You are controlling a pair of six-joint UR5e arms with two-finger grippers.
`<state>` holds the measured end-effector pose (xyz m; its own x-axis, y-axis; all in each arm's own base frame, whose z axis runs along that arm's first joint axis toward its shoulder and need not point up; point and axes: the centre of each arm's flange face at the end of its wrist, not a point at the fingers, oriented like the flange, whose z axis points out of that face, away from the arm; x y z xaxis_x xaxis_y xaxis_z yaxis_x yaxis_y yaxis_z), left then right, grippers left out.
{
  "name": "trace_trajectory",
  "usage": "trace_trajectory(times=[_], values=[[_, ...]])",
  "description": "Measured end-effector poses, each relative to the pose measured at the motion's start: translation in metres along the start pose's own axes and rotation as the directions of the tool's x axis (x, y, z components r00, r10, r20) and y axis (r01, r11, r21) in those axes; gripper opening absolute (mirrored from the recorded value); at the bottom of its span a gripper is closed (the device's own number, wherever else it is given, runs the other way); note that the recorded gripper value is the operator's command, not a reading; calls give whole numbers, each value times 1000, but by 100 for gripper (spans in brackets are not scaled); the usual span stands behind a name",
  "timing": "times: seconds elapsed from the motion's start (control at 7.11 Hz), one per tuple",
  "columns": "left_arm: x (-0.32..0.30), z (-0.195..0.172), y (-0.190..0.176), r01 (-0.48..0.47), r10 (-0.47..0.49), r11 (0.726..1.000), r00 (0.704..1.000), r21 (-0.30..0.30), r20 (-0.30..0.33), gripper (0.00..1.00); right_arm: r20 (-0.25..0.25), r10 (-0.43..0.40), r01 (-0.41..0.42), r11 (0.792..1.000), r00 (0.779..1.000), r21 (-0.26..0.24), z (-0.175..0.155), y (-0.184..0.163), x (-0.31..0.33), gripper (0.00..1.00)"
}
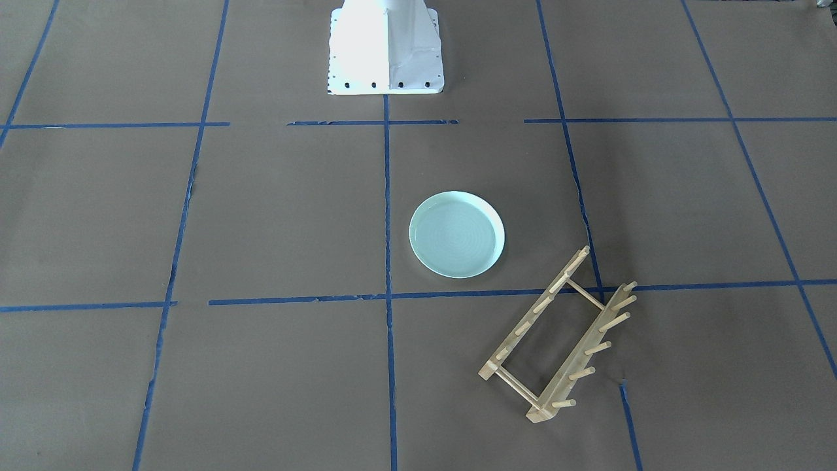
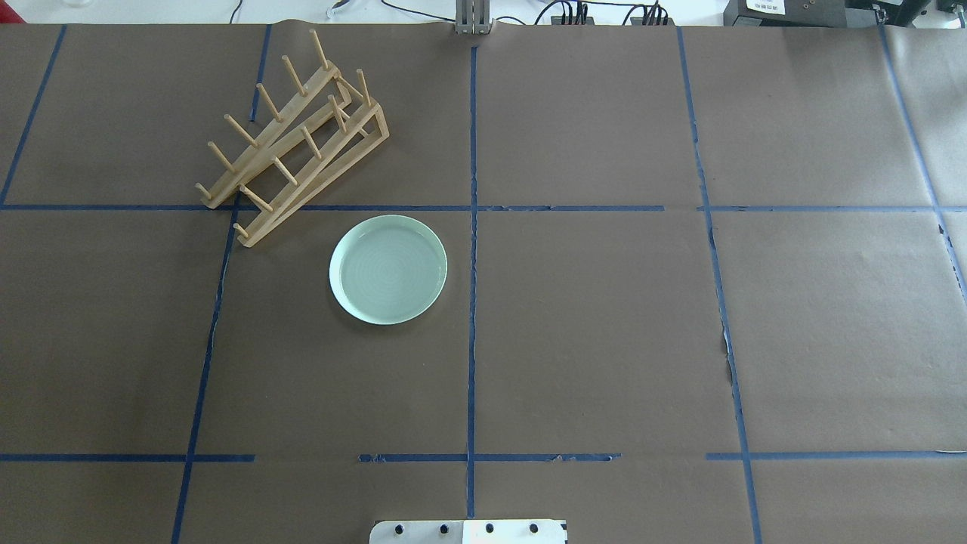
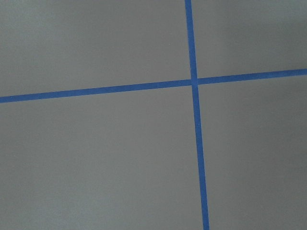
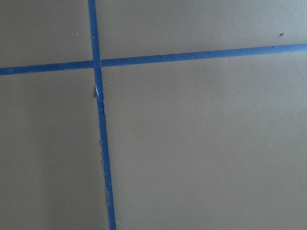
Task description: Place plate on rack
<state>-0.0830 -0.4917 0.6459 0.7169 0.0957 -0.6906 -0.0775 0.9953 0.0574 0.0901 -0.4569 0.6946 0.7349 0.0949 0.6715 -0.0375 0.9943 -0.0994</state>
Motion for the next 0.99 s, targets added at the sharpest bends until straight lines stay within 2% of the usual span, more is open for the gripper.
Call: trace_trajectory(times=[0.28, 0.56, 0.84, 0.99], values=[[5, -3, -6, -12, 12, 1000, 1000, 7, 2, 100, 0, 0, 0, 1000, 1000, 0, 0, 0, 0, 100], [33, -28, -35, -42, 41, 998, 999, 47, 10, 100, 0, 0, 0, 1000, 1000, 0, 0, 0, 0, 100], [118, -74, -61, -12, 12, 994, 1000, 106, 3, 100, 0, 0, 0, 1000, 1000, 0, 0, 0, 0, 100], [179, -98, -74, 9, -6, 993, 1000, 118, -30, 100, 0, 0, 0, 1000, 1000, 0, 0, 0, 0, 100]])
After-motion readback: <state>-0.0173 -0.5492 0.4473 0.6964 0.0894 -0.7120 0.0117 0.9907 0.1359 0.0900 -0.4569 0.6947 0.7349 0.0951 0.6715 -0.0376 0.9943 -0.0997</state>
